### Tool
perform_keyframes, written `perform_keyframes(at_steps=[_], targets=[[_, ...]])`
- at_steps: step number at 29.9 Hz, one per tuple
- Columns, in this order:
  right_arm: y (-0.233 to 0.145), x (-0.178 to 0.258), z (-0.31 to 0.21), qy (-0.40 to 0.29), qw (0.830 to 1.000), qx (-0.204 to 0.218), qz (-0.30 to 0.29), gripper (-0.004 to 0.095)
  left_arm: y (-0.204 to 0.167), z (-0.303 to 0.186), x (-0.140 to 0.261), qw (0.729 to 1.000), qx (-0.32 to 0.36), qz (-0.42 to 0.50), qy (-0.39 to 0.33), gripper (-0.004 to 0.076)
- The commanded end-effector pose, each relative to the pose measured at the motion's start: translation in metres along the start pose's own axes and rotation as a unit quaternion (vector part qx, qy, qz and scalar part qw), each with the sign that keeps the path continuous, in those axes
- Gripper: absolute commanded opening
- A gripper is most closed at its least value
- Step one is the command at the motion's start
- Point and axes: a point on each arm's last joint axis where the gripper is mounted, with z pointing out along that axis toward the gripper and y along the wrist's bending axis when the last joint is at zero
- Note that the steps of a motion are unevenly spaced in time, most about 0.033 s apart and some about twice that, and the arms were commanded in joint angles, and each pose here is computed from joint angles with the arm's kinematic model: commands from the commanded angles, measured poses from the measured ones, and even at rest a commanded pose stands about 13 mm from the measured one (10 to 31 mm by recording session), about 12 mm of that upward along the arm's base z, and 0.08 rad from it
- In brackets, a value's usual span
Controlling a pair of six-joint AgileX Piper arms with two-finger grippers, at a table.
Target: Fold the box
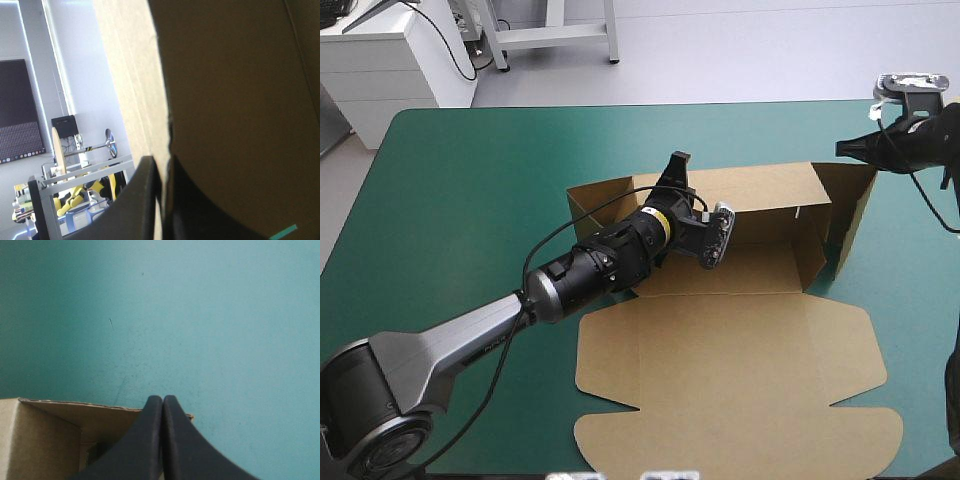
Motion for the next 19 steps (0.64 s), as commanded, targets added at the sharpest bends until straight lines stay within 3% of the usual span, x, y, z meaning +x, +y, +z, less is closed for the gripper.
perform_keyframes(at_steps=[1,14,19], targets=[[0.001,-0.018,-0.019,-0.068,0.998,-0.007,-0.010,-0.0021,-0.002,-0.006,-0.016,1.000,-0.007,-0.019,-0.013,-0.0008],[0.004,-0.034,-0.018,-0.160,0.986,-0.023,-0.043,-0.0021,-0.003,-0.006,-0.019,1.000,-0.005,-0.027,-0.012,-0.0008],[0.003,-0.033,0.003,-0.145,0.988,-0.030,-0.038,-0.0021,-0.003,-0.006,-0.019,1.000,-0.005,-0.027,-0.012,-0.0008]])
